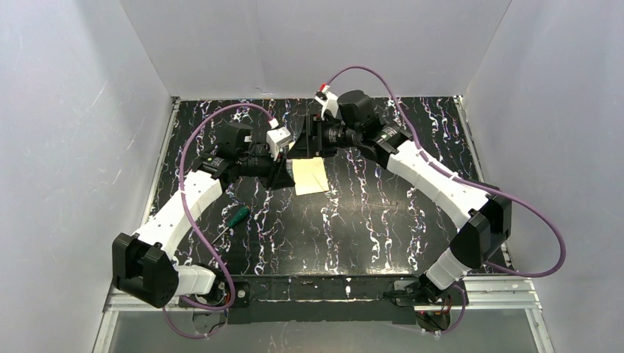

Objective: Place the letter into the envelope and seal it

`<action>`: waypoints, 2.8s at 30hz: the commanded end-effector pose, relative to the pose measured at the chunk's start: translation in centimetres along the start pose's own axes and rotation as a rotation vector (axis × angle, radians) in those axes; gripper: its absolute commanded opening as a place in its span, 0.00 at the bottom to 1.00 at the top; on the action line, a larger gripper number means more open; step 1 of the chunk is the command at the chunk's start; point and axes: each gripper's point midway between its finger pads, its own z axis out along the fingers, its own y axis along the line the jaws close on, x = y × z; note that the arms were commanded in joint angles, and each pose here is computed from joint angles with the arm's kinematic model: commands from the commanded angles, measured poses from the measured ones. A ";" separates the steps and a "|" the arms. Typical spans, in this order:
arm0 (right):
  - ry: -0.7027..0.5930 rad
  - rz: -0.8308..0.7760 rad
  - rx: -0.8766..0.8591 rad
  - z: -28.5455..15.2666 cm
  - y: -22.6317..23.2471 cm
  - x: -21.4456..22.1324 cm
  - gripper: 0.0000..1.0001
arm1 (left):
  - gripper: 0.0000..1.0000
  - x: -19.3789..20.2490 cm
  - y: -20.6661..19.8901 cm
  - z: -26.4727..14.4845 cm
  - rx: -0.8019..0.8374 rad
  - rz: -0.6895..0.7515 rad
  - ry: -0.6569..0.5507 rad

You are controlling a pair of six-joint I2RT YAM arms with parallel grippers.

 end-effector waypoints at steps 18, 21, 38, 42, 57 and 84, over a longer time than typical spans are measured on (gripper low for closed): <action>0.039 0.037 0.008 2.1 0.1 1.7 0.66 | 0.00 -3.8 -2.4 -1.7 0.038 0.100 -0.096; 0.048 0.044 0.048 2.1 -0.7 2.2 0.63 | 0.00 -4.3 -2.7 -2.0 0.040 0.104 -0.116; 0.022 0.133 0.264 0.4 -3.6 2.3 0.26 | 0.00 -3.9 -1.4 -2.4 -0.064 0.072 -0.111; 0.057 0.139 0.250 0.7 -3.6 3.0 0.01 | 0.00 -4.3 -0.4 -2.7 -0.134 0.051 -0.142; 0.314 0.127 0.077 3.5 -4.5 10.8 0.01 | 0.00 -12.1 3.1 -3.5 -0.293 -0.021 -0.329; -0.159 0.282 0.223 -4.4 -10.0 -3.7 0.82 | 0.00 6.7 6.9 0.9 -0.475 -0.646 0.145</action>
